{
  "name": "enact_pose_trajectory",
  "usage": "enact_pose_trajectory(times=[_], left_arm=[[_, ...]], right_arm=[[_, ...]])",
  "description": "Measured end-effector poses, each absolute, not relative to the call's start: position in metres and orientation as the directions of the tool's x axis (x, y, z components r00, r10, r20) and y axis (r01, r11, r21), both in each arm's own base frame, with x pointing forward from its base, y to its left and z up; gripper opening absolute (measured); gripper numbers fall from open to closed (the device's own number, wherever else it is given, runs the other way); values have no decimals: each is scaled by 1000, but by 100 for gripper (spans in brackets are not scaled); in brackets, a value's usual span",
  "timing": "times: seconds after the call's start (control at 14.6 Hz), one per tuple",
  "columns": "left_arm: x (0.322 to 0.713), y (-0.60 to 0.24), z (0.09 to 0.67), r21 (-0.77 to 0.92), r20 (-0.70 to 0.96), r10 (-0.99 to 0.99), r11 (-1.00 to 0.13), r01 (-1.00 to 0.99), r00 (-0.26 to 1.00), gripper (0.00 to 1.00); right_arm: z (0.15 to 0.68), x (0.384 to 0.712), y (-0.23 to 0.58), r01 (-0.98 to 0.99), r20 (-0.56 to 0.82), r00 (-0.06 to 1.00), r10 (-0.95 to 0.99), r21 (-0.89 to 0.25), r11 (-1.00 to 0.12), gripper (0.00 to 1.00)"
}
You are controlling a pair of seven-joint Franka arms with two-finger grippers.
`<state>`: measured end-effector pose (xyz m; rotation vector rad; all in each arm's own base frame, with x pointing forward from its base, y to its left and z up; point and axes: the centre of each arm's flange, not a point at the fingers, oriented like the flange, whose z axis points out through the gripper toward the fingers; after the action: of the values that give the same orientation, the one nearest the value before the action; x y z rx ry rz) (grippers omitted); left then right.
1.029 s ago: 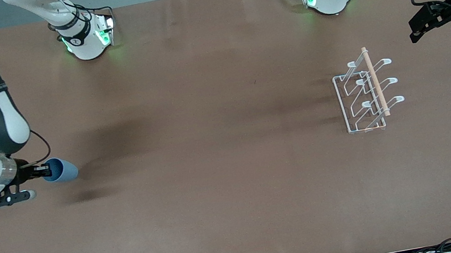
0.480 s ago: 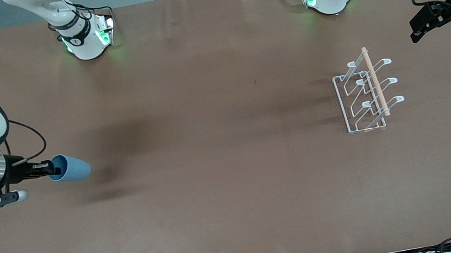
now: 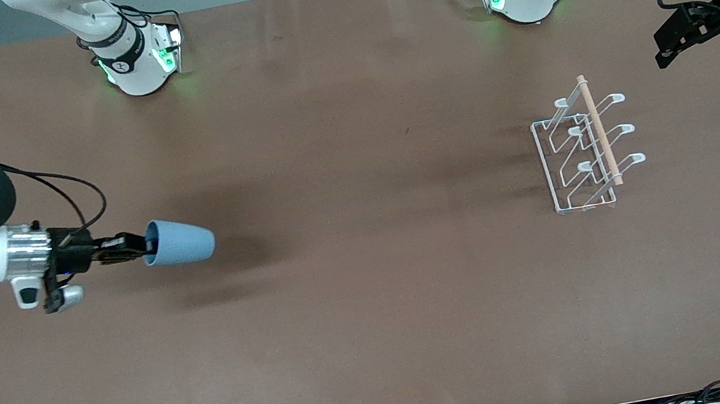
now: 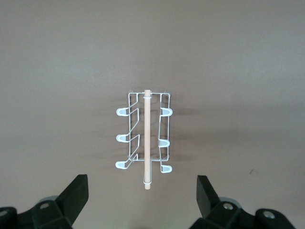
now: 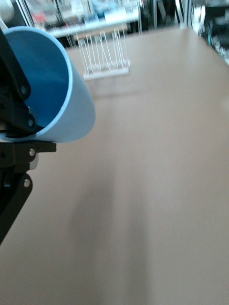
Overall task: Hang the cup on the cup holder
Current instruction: 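Lift the blue cup with the right gripper toward the table middle, then hold the cup with the right gripper while the left gripper reaches it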
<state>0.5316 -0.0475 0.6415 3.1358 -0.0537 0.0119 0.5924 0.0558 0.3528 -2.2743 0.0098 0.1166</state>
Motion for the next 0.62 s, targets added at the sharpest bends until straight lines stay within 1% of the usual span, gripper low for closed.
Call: enact_pose_trajectory(times=[0.14, 0.34, 0.62], left_arm=[[532, -51, 640, 5, 5, -111, -994, -111, 994, 100], [533, -63, 636, 9, -1, -240, -971, -240, 971, 100], [534, -89, 629, 39, -4, -449, -893, -449, 893, 100]], right_arm=[[345, 582, 101, -55, -100, 994, 49, -823, -566, 5], [353, 573, 176, -70, -105, 993, 55, -897, -437, 5], [358, 554, 260, -105, -115, 993, 14, -945, -309, 5]])
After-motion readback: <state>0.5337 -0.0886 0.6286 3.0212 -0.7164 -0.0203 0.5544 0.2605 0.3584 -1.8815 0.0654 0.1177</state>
